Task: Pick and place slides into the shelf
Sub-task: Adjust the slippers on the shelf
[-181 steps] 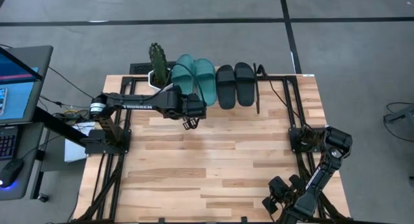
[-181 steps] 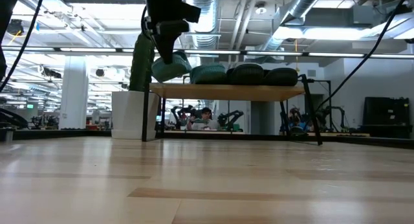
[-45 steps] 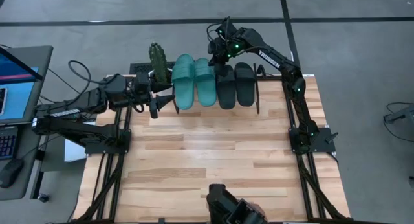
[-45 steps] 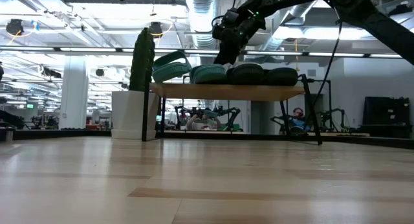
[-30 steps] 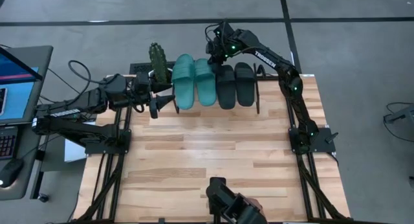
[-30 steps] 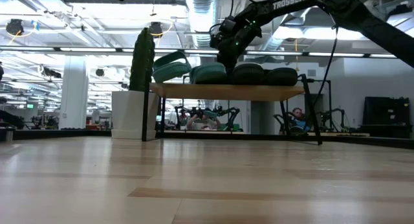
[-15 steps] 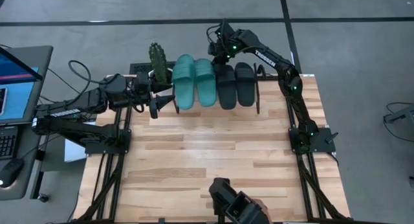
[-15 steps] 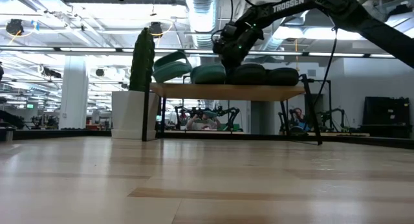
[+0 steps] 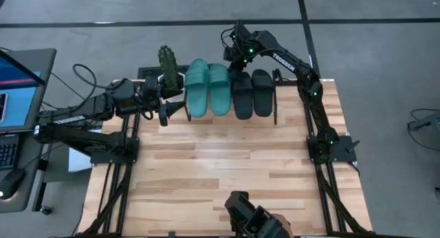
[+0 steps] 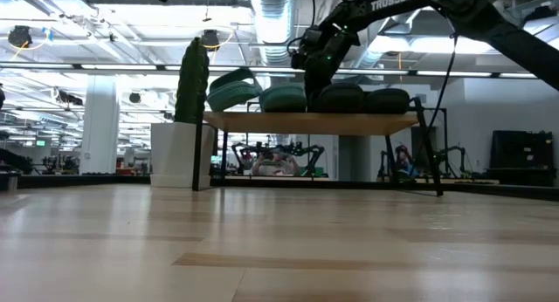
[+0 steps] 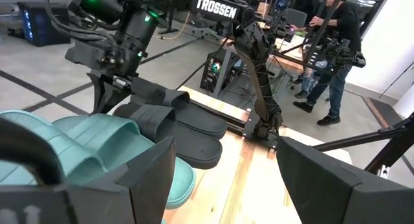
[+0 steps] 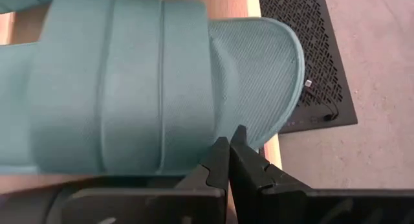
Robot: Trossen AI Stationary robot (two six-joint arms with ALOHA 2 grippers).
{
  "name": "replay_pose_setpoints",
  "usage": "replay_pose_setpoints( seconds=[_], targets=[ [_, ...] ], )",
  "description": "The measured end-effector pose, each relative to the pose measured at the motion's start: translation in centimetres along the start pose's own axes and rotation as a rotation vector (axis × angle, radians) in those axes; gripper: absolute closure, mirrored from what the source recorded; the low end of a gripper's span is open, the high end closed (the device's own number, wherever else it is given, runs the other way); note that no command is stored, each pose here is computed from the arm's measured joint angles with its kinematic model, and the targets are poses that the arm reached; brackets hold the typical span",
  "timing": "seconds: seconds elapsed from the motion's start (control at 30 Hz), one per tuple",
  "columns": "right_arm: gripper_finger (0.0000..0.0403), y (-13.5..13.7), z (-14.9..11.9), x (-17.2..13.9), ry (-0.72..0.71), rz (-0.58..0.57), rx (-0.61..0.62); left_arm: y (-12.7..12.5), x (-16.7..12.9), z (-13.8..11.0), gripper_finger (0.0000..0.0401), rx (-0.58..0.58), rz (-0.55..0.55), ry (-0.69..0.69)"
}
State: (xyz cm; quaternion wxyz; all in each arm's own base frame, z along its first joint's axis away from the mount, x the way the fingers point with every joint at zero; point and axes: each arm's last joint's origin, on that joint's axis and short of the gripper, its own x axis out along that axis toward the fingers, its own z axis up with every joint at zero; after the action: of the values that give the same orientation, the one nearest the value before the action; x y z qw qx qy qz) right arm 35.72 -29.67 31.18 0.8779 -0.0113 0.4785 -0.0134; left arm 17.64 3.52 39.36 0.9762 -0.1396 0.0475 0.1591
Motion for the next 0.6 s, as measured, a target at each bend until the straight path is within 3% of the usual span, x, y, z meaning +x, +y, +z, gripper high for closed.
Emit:
replay_pose_setpoints(
  seconds=[0.4,0.6],
  targets=[
    [0.0403,1.3,0.5,-2.1,0.004,0.0,-0.036,0.1,0.0,-0.3,0.0145,0.012,0.02,0.026],
    [0.0403,0.6,0.9,-2.0,-0.035,-0.084,-0.06,0.1,0.0,-0.3,0.0145,0.012,0.021,0.026]
  ],
)
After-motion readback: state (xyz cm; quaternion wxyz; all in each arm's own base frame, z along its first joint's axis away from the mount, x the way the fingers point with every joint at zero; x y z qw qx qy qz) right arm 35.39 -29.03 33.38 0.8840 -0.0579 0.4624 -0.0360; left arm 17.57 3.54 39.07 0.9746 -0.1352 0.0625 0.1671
